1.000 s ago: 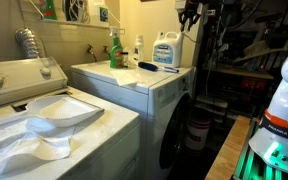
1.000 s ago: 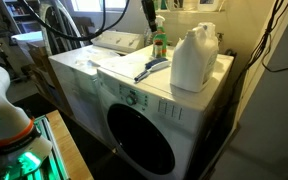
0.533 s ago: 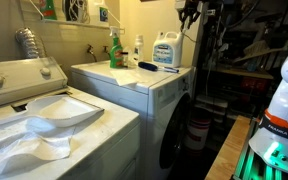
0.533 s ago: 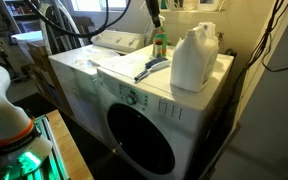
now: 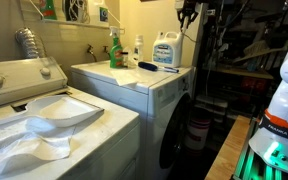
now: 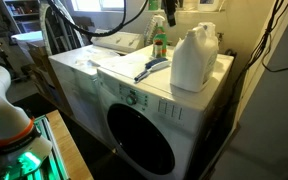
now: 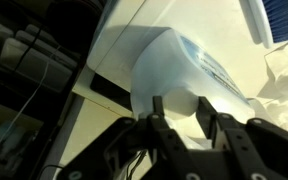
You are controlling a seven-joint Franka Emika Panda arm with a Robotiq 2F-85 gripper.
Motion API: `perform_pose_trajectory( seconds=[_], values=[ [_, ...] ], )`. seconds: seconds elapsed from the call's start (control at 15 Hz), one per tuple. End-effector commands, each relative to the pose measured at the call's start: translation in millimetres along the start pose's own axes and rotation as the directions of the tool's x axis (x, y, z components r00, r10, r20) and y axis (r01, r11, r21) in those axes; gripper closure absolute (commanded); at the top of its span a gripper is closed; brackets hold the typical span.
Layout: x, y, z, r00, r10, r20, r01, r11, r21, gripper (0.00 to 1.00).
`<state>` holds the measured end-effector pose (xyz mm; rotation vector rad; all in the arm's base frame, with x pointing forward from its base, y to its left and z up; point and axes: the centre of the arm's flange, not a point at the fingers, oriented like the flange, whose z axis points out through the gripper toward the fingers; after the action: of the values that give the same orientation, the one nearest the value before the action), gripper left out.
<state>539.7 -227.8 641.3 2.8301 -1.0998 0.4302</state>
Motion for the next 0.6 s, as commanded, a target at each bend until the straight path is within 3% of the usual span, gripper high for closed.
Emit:
perform_pose_trajectory(
  seconds=[0.0, 0.53],
  values=[
    [38, 0, 11, 0.995, 0.079, 0.055, -0.078, 0.997, -0.017, 0.87],
    [73, 13, 15, 0.978, 0.200, 0.065, -0.199, 0.980, -0.027, 0.87]
  ],
)
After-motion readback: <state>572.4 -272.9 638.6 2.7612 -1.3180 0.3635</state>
